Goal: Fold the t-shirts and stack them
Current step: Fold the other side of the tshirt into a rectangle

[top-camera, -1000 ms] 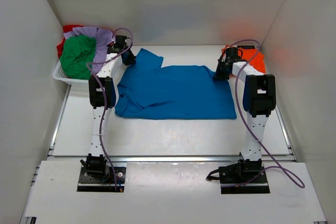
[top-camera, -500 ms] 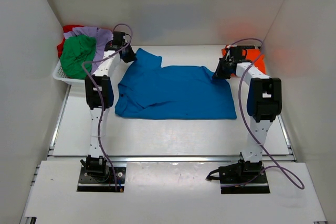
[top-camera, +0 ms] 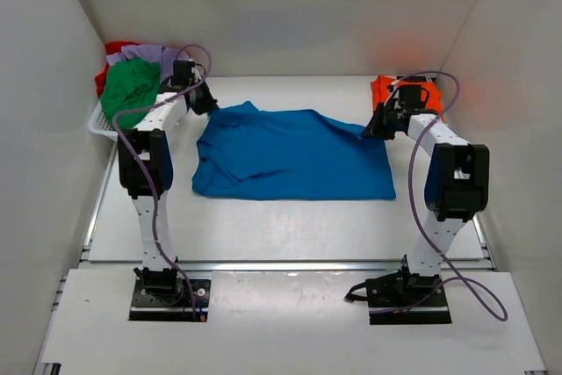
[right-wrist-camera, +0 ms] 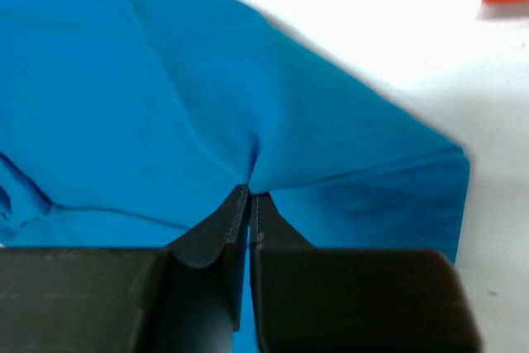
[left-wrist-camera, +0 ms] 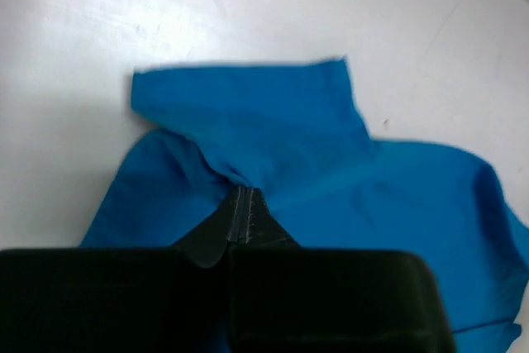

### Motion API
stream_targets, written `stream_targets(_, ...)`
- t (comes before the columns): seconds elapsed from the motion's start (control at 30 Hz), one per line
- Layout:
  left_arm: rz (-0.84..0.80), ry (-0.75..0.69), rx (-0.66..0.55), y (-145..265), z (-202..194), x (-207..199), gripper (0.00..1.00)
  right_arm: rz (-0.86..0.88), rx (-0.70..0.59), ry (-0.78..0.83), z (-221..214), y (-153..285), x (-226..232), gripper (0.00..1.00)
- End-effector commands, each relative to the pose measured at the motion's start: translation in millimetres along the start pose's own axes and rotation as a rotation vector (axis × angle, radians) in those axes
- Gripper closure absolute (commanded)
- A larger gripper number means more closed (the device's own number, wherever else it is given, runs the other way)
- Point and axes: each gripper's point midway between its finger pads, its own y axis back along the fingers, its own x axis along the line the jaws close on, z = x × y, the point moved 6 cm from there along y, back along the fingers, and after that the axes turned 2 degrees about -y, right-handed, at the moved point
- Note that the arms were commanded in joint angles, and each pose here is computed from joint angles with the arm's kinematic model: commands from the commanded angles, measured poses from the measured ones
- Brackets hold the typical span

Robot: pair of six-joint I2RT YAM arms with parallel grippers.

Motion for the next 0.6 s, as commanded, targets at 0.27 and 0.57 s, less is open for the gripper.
stream_targets(0.27, -0.083, -0.068, -0.024, 87, -36, -12, 1.00, 0.020, -0.064, 0.014, -8, 61, -15, 1.00)
stream_targets(0.57, -0.041, -0.065, -0.014, 120, -72, 19, 1.00, 0.002, 0.028, -0.011, -26, 60, -48, 1.00)
